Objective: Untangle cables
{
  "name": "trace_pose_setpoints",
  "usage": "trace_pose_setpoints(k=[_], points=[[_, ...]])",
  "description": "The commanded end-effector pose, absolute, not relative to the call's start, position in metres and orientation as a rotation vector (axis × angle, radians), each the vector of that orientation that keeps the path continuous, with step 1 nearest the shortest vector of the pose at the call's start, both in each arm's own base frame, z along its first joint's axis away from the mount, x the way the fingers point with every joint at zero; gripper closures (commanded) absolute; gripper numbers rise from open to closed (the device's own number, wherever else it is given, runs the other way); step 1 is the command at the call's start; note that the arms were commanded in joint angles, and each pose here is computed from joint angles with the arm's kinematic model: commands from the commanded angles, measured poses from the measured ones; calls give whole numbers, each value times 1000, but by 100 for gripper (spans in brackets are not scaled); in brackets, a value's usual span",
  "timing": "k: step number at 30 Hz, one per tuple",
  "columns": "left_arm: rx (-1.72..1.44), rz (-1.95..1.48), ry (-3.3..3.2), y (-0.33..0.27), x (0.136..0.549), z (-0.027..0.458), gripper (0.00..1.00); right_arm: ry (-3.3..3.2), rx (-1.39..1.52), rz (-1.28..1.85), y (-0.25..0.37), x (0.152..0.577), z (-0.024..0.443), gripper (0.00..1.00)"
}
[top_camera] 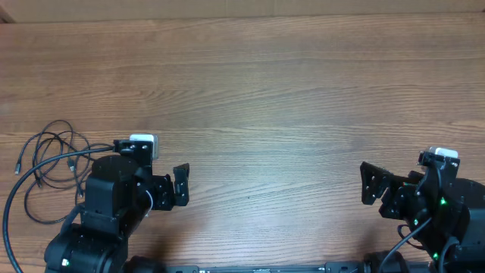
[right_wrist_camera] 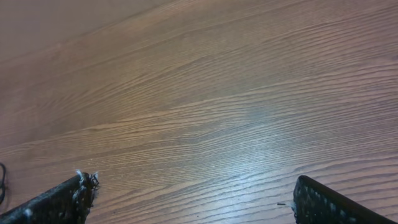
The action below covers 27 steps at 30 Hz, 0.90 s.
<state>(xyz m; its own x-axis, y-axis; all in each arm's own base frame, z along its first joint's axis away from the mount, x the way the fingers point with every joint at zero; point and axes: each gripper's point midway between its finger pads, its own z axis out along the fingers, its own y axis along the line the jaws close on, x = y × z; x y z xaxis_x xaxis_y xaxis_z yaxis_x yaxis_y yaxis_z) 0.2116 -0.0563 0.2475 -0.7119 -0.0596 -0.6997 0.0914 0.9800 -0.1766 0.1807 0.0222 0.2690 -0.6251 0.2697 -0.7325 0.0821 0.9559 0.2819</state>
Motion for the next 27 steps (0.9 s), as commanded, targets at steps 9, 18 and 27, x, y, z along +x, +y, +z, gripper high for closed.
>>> trace_pose_setpoints(k=[9,18,27], points=[[4,-244,2359,-55,211,243,0,2238,246,260,20,182,268,0],[3,-244,2359,-55,211,243,1,2224,249,181,10,183,269,0],[4,-244,2359,-55,211,243,1,2041,203,172,8,197,304,0]])
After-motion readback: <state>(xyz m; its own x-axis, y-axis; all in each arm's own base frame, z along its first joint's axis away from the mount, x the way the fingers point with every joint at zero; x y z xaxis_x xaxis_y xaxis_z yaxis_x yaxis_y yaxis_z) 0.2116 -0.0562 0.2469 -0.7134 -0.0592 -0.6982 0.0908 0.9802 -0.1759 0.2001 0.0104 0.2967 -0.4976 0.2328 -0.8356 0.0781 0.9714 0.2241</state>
